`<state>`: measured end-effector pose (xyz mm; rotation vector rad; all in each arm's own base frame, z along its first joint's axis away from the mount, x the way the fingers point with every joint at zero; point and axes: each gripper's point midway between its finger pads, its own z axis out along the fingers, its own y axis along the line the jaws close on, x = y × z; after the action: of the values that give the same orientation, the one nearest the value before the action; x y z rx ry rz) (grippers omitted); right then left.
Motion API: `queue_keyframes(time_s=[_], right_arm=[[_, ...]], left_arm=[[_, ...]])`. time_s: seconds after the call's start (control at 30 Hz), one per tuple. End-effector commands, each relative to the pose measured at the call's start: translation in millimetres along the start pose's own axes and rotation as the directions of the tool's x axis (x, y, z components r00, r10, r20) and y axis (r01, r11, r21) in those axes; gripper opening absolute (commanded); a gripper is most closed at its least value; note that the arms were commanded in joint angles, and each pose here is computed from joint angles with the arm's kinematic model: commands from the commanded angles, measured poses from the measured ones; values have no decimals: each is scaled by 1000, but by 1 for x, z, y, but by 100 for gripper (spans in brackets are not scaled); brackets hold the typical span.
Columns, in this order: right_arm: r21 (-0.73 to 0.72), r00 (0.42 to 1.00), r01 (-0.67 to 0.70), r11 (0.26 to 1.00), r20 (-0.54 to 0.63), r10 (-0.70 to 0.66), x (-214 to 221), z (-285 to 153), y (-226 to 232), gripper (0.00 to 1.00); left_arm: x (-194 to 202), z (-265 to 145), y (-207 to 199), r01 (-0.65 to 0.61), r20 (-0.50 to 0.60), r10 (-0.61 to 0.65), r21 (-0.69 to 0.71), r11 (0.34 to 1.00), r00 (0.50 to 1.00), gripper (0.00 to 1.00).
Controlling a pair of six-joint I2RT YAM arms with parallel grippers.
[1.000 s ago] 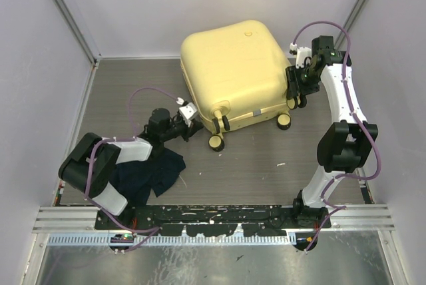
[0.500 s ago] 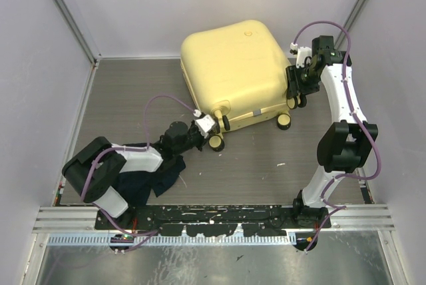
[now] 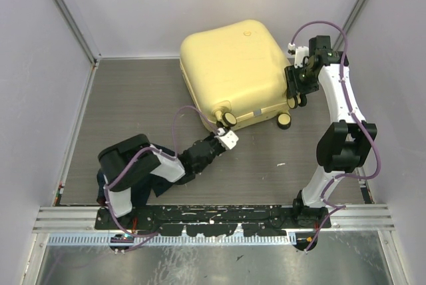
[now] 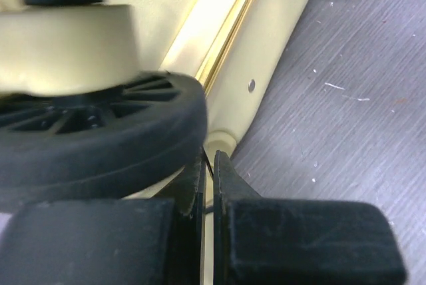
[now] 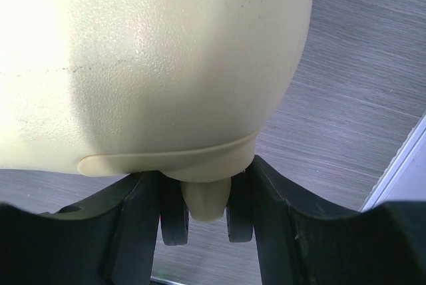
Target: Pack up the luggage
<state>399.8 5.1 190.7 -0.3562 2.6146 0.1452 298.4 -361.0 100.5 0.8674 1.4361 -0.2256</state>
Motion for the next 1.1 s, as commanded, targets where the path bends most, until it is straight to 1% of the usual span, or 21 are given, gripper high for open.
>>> queue_keyframes(time_s=[0.0,0.1,0.2,0.33,0.5,0.83,0.97,1.07], right_arm=[[-133,978,40,990,209,-12,-59,-5,51,1],[-129,976,56,990,217,-27,-61,-8,55,0],[-130,978,55,990,207,-27,-56,-8,57,1],[-142,979,52,989,202,-23,-51,-9,60,0],[-168,977,50,984,215,-13,-55,-11,65,1],[-210,975,40,977,220,7,-55,-14,73,1],[-228,973,43,973,229,11,-59,-16,76,1],[-223,972,48,974,234,6,-61,-15,74,1]], left_arm=[[-70,9,-47,-70,245,49,77,995,968,0],[-75,22,-55,-74,250,56,64,995,967,0],[-72,37,-64,-79,235,62,63,995,970,0],[-77,56,-75,-83,250,63,69,994,966,0],[-95,76,-97,-71,297,26,140,988,954,0],[-129,128,-130,-62,335,-16,220,973,942,0],[-143,148,-136,-57,358,-31,235,970,933,0],[-159,151,-136,-60,385,-45,256,965,922,0]])
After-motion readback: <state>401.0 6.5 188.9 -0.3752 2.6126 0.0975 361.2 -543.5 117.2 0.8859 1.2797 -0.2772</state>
